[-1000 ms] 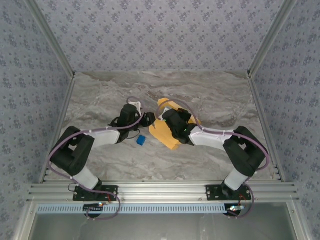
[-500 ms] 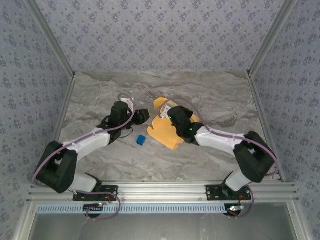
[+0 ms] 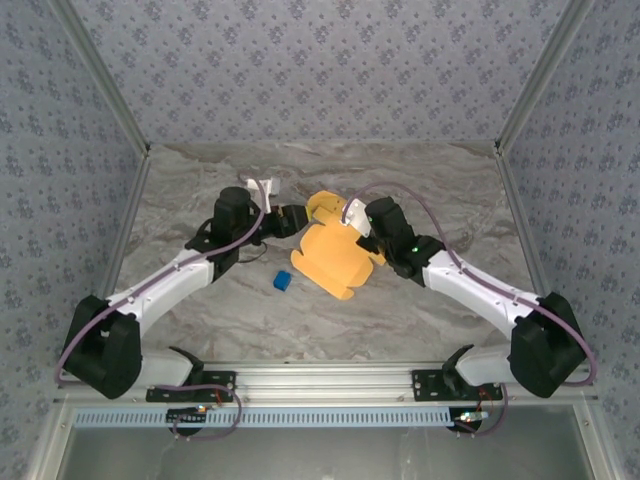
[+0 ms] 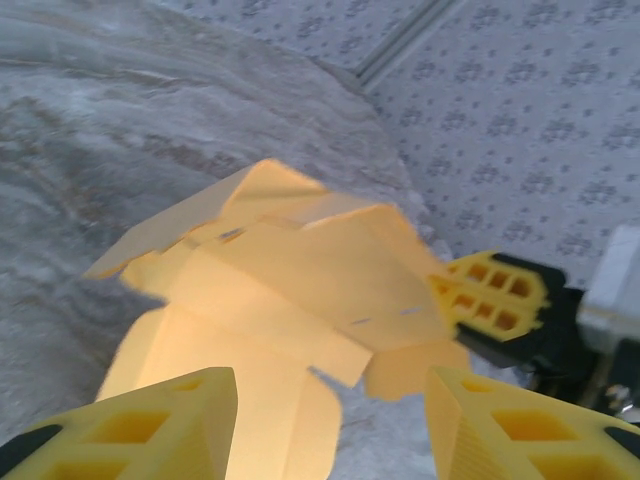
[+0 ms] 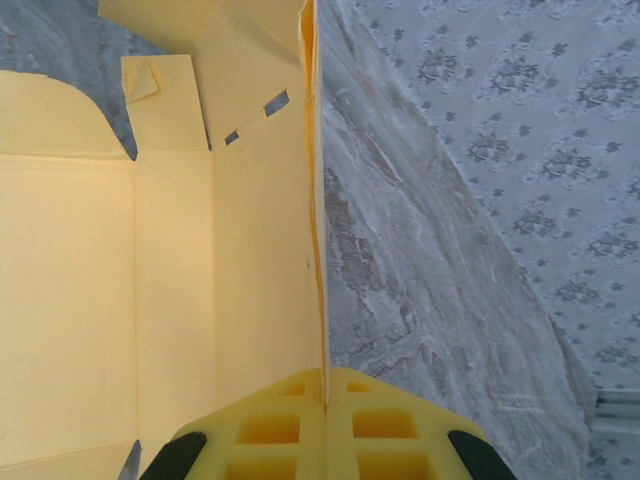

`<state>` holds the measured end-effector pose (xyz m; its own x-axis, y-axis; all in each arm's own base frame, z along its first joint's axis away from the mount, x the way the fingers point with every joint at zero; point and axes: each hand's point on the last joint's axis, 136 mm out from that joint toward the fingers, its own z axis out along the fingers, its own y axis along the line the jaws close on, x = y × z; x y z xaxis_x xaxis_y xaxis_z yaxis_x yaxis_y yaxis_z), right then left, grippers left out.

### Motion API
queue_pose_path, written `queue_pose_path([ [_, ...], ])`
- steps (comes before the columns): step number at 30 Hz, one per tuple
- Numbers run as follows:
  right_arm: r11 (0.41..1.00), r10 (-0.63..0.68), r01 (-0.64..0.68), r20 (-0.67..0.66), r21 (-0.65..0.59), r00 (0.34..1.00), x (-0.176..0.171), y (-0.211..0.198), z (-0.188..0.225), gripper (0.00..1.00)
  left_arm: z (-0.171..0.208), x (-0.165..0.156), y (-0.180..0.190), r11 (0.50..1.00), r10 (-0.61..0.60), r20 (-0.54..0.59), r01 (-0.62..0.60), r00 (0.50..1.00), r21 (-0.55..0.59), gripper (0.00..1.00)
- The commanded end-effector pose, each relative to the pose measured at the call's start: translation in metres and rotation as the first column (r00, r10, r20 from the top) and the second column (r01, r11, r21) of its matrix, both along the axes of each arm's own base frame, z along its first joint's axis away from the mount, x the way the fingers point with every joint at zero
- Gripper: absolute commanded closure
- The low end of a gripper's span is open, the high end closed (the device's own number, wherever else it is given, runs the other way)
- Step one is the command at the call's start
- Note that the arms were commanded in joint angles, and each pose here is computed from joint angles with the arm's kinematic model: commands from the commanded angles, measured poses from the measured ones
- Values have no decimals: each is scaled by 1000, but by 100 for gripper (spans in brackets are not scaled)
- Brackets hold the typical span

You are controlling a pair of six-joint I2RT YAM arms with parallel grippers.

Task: Fold the paper box

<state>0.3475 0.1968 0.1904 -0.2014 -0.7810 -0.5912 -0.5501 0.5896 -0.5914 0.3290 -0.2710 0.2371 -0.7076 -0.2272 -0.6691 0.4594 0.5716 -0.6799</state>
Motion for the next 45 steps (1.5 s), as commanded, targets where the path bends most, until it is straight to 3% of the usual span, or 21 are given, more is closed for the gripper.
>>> queue_pose_path([
  [1,997,11,-10,-16,75,1000,-7,5,16,100,17,-5,-21,994,-103,-17,103,994,-40,47],
  [6,994,26,-24,-17,106,1000,-13,6,19,100,29,-3,-37,987,-158,-10,158,987,-26,46],
  [12,987,30,-24,-36,159,999,-18,2,37,100,26,-12,-31,983,-176,14,175,984,58,46],
  [18,960,6,44,-175,278,985,-21,-5,46,100,-8,-38,-18,947,-252,75,230,965,223,46],
  [24,941,39,76,-330,329,943,-31,-1,41,100,-24,-41,-24,903,-330,168,259,929,343,45],
  [35,884,123,90,-414,459,902,-34,-3,68,100,-36,-1,-32,840,-339,229,184,912,510,42],
  [45,864,158,80,-419,497,894,-35,-4,72,100,-23,29,-22,841,-307,266,130,914,525,35],
])
